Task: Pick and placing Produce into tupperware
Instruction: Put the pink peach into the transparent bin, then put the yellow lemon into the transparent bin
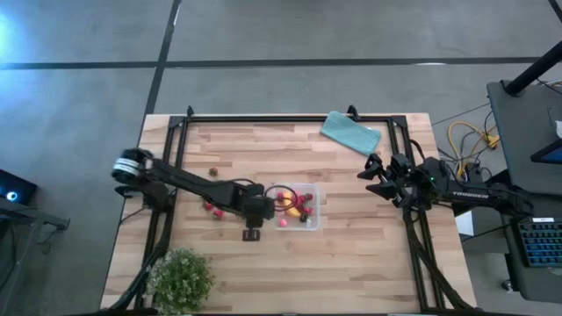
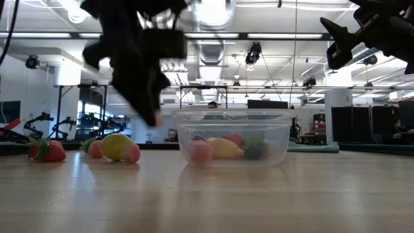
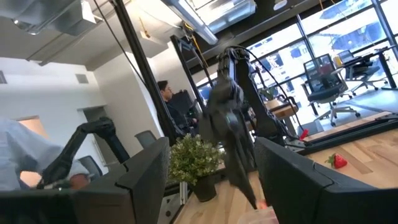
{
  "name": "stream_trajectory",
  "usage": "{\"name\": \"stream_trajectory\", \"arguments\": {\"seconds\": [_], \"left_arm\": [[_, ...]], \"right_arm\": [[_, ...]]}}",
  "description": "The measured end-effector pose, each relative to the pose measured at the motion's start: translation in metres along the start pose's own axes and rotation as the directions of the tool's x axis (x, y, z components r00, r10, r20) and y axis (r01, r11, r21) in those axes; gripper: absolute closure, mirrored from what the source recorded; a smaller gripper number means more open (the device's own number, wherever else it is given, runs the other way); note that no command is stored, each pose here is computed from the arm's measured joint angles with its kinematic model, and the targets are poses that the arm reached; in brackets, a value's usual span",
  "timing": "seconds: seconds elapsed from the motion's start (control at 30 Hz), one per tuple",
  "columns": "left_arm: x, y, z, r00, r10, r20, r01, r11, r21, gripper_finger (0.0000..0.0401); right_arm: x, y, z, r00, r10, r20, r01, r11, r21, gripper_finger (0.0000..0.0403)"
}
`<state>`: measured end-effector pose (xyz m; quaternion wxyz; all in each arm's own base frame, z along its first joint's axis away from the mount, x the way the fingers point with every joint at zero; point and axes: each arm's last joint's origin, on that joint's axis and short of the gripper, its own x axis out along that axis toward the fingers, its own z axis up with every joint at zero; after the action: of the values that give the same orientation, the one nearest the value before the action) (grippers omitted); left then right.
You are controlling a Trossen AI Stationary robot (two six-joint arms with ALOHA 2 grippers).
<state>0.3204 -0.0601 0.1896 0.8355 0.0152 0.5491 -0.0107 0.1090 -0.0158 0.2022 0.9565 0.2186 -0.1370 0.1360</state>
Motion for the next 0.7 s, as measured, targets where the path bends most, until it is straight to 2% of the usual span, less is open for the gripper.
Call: {"name": "stream_trajectory", "arguments": {"seconds": [0.1, 0.17, 0.3, 0.47, 0.7], "left_arm": [[-0.031, 0.002, 0.006, 0.992, -0.006, 0.126, 0.0, 0.999, 0.047, 0.0312], [-0.047, 0.003, 0.014, 0.969, -0.018, 0.245, -0.005, 0.996, 0.091, 0.0313], [-0.057, 0.009, 0.028, 0.923, -0.019, 0.384, -0.016, 0.996, 0.089, 0.031], [-0.042, 0.013, 0.045, 0.925, -0.006, 0.38, -0.023, 0.997, 0.07, 0.0286], [-0.029, 0.012, 0.065, 0.932, -0.011, 0.362, 0.002, 1.0, 0.025, 0.0224]], "right_arm": [[0.0, 0.0, 0.0, 1.0, -0.001, 0.0, 0.001, 1.0, 0.0, 0.0174], [0.0, 0.0, 0.0, 1.0, -0.001, -0.002, 0.001, 1.0, 0.001, 0.0174], [0.0, 0.0, 0.0, 1.0, -0.001, -0.002, 0.001, 1.0, 0.001, 0.0174], [0.0, -0.001, -0.001, 1.0, -0.004, -0.006, 0.004, 1.0, 0.003, 0.0174], [0.0, -0.001, -0.001, 1.0, -0.004, -0.005, 0.004, 1.0, 0.003, 0.0174]]}}
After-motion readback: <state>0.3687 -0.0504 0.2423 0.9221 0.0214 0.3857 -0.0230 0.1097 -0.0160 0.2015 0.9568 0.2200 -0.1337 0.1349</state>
